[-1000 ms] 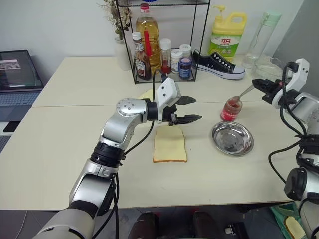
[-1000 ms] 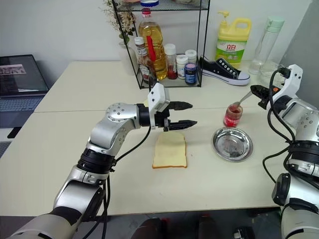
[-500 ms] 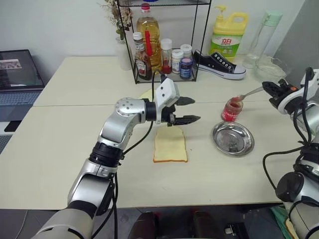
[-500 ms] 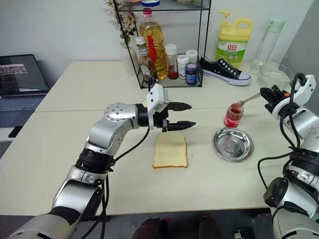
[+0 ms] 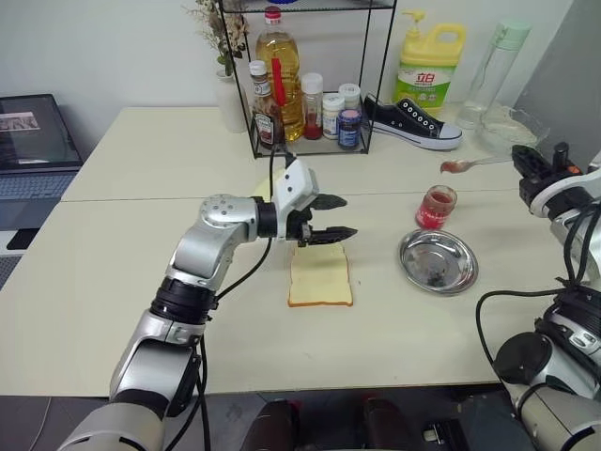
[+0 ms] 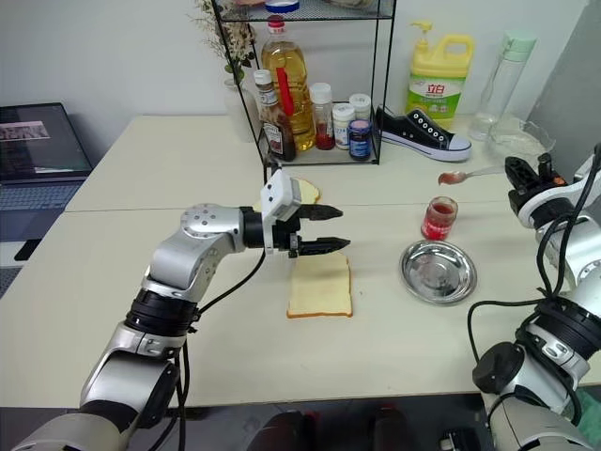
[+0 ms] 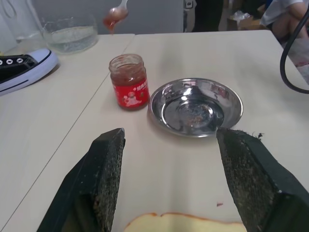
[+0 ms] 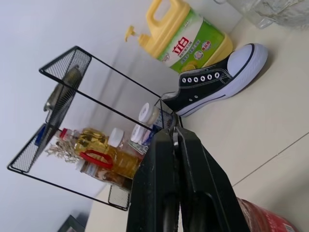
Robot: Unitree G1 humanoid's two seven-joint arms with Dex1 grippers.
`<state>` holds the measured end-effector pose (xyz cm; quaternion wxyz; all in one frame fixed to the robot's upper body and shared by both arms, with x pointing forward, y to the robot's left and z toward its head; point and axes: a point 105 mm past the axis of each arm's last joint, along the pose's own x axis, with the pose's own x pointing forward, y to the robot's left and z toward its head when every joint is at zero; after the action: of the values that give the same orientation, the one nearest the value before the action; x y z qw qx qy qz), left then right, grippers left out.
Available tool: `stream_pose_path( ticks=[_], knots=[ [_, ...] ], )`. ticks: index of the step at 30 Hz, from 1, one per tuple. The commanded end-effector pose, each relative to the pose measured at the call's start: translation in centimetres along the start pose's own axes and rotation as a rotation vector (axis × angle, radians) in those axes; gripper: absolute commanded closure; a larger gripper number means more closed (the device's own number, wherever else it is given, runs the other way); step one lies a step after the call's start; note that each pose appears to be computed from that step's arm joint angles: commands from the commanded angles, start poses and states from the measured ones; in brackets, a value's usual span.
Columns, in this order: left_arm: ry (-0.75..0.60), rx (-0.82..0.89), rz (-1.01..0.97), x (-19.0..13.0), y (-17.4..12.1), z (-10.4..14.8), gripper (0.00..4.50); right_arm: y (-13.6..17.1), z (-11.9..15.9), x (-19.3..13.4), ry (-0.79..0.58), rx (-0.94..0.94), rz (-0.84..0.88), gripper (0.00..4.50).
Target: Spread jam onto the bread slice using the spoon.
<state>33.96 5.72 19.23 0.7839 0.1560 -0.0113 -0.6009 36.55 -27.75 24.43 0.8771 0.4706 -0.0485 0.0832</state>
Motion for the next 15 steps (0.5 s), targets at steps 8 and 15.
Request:
stream_pose_path(
  ticks=[8, 15],
  knots=[
    [0.063, -0.032, 0.071, -6.1, -1.7, -0.9, 1.36, 6.4, -6.9, -1.2, 0.19, -0.023, 0.22, 4.45],
    [0.123, -0.056, 0.094, -8.4, -3.4, -2.1, 1.36, 8.1, -12.6, -2.3, 0.374, -0.09, 0.288, 4.45]
  ],
)
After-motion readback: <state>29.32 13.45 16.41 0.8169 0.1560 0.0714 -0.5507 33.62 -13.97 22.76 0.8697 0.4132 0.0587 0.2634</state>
